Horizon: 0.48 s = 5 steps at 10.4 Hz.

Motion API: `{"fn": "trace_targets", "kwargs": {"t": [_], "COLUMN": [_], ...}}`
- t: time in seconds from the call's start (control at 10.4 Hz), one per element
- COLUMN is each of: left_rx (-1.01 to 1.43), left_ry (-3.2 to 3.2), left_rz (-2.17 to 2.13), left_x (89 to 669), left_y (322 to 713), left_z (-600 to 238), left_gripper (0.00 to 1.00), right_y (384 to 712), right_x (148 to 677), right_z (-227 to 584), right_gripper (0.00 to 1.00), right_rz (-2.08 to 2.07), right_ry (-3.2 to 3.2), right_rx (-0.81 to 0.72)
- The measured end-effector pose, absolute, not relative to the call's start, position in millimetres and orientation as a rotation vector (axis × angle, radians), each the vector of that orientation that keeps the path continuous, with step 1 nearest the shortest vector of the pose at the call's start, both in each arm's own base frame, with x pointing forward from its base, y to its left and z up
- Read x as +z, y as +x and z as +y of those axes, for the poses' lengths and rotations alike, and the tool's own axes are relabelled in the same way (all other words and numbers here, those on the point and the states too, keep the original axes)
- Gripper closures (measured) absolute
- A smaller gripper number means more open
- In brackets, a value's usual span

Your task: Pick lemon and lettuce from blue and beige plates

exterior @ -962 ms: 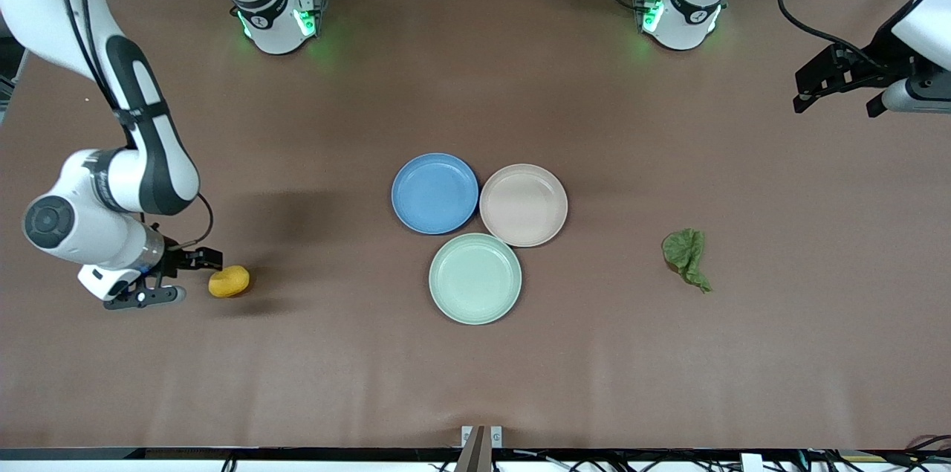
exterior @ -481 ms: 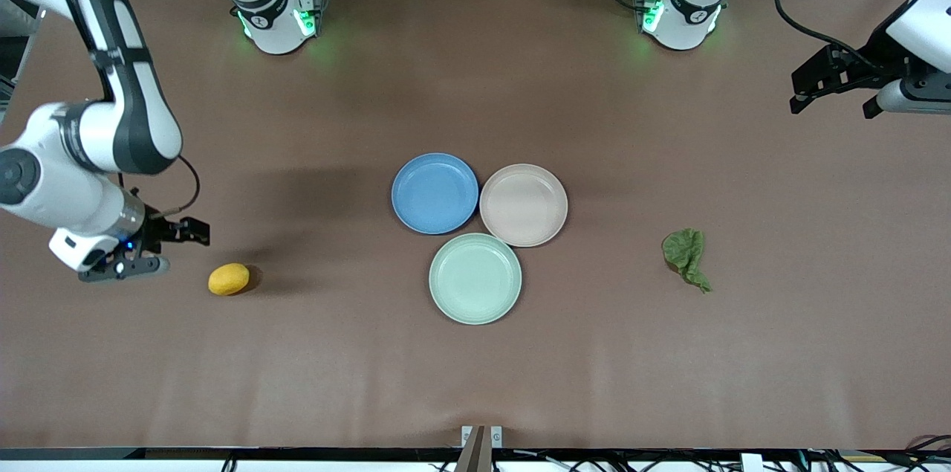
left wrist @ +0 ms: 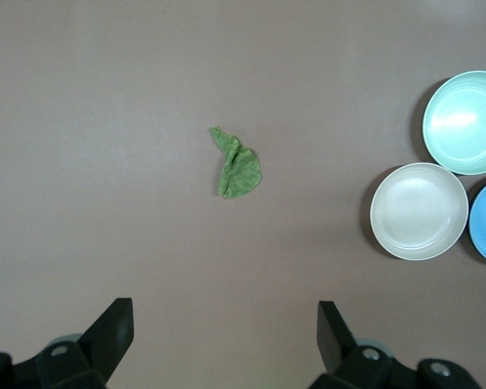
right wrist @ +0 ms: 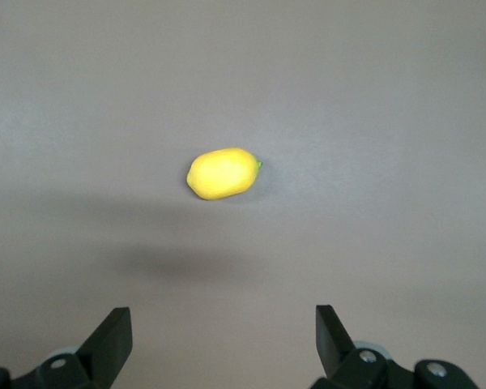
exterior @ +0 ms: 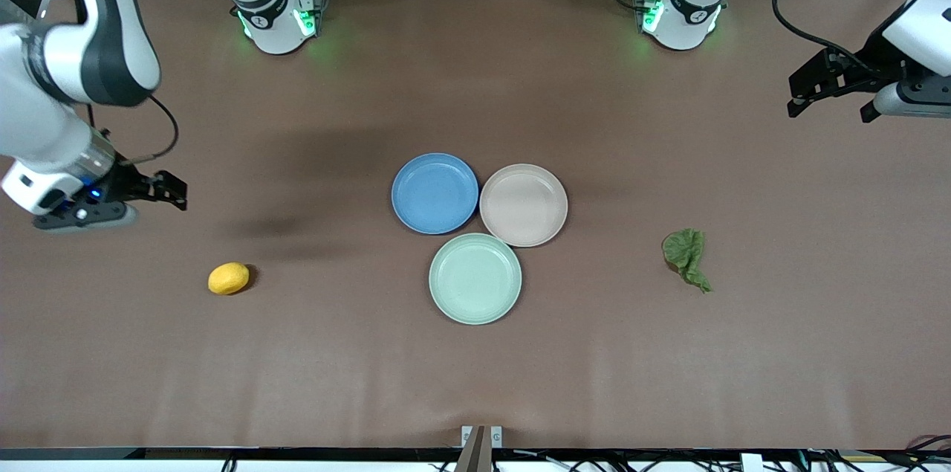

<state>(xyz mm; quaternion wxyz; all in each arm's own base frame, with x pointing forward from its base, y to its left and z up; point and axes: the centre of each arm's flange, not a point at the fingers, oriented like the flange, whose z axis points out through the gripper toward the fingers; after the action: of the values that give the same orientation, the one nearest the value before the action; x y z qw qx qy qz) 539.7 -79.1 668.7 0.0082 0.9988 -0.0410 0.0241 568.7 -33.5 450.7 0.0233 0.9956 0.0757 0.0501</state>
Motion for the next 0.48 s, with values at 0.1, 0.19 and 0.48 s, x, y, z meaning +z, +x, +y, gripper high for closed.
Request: {"fn": "trace_targets", "kwargs": {"t": [0.1, 0.19, 0.48], "left_rx": [0.075, 0.075, 0.076], "left_ry": [3.122, 3.122, 3.128], "left_rz": [-0.124, -0.123, -0.123], "left_x": [668, 668, 667], "left_y": [540, 541, 541], "left_z": [-78, -77, -77], "left_gripper": [0.00, 0.00, 0.00], "right_y": [560, 552, 546], "right_x": [470, 492, 561], "right_z": [-35, -36, -44], "right_gripper": [0.00, 0.00, 0.00], "right_rz": [0.226, 0.218, 0.170], "right_ry": [3.080, 3.079, 3.076], "right_rx": [0.157, 0.144, 0.165]}}
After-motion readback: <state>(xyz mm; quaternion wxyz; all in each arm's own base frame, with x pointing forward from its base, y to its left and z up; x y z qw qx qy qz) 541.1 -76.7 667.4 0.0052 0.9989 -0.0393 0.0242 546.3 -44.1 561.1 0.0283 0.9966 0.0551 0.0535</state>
